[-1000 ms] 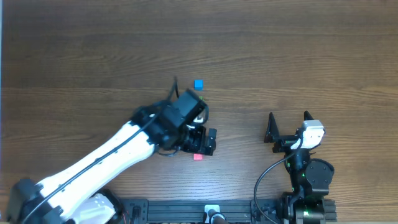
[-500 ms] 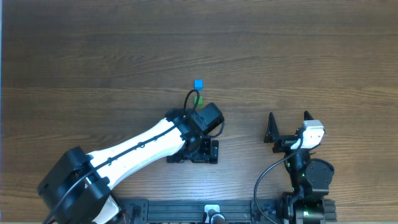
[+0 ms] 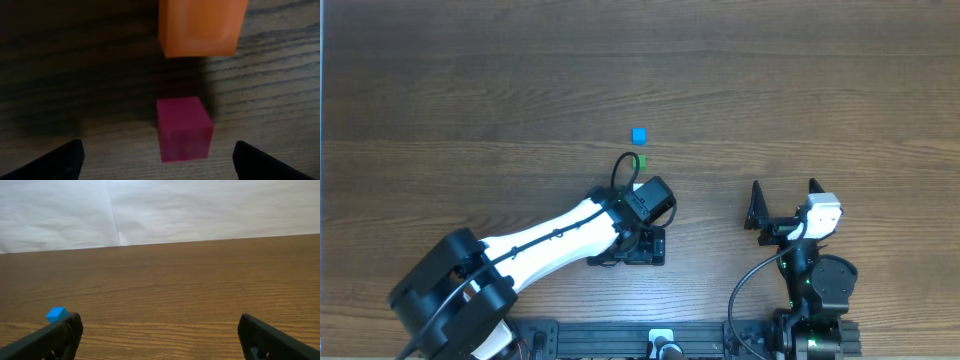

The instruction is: Stack Cubes

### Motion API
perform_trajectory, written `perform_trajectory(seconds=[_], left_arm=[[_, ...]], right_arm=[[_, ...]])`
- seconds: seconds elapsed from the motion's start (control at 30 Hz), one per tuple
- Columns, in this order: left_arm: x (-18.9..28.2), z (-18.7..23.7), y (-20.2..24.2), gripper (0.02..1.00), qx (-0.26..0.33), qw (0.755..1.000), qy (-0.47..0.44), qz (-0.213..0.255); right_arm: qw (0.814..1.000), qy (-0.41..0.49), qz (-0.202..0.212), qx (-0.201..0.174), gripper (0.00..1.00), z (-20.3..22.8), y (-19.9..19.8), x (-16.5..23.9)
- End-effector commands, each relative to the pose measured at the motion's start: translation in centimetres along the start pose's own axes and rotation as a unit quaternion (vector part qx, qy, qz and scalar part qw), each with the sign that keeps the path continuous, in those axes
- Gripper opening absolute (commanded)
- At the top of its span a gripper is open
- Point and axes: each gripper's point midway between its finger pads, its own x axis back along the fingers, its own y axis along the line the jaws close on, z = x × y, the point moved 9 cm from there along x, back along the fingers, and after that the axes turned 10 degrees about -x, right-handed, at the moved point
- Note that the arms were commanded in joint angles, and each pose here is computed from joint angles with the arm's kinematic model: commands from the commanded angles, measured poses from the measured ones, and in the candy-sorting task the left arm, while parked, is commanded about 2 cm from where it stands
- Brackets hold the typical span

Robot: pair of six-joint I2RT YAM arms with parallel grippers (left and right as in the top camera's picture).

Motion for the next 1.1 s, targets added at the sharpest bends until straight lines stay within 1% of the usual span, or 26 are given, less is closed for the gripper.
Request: perform_trajectory(seconds=[0.03,0.2,0.37,0.43,0.57,0.8,1.0,1.03,1.1], left_arm=[[-0.9,0.1,0.2,0.932,0.0,1.0,0.0,-0.02],[-0.9,-0.1,0.2,0.919,0.001,1.0,-0.011,-0.027],[-0.6,-0.4,0.3,0.89,0.019,0.999,-0.024,-0.039],[-0.4,-0.5,0.1,0.89,0.016,0.999,-0.026,-0.042],[0.2,-0.6,-0.5,0.858,0.019,0.998,-0.033,-0.046],[0.3,-1.0,-1.8,0.855,0.009,0.998,-0.036,-0.043],[-0.2,-1.1,-1.9,0.855,0.008,0.998,-0.031,-0.049],[-0.2,-1.1,-1.9,0.844,0.008,0.998,-0.031,-0.049],[-0.1,-1.1,-1.9,0.785,0.008,0.998,-0.031,-0.049]], right_arm=[[1.0,0.002,-0.006,0.004,0.991,0.2,0.1,0.0],[1.0,0.002,-0.006,0.004,0.993,0.2,0.1,0.0],[1.0,0.002,-0.006,0.004,0.991,0.2,0.1,0.0],[1.0,0.002,-0.006,0.004,0.993,0.2,0.1,0.0],[1.0,0.002,-0.006,0.004,0.991,0.2,0.1,0.0],[1.0,0.002,-0.006,0.004,0.993,0.2,0.1,0.0],[1.0,0.002,-0.006,0.004,0.993,0.2,0.1,0.0],[1.0,0.002,-0.006,0.004,0.993,0.2,0.1,0.0],[1.0,0.002,-0.006,0.004,0.991,0.2,0.1,0.0]])
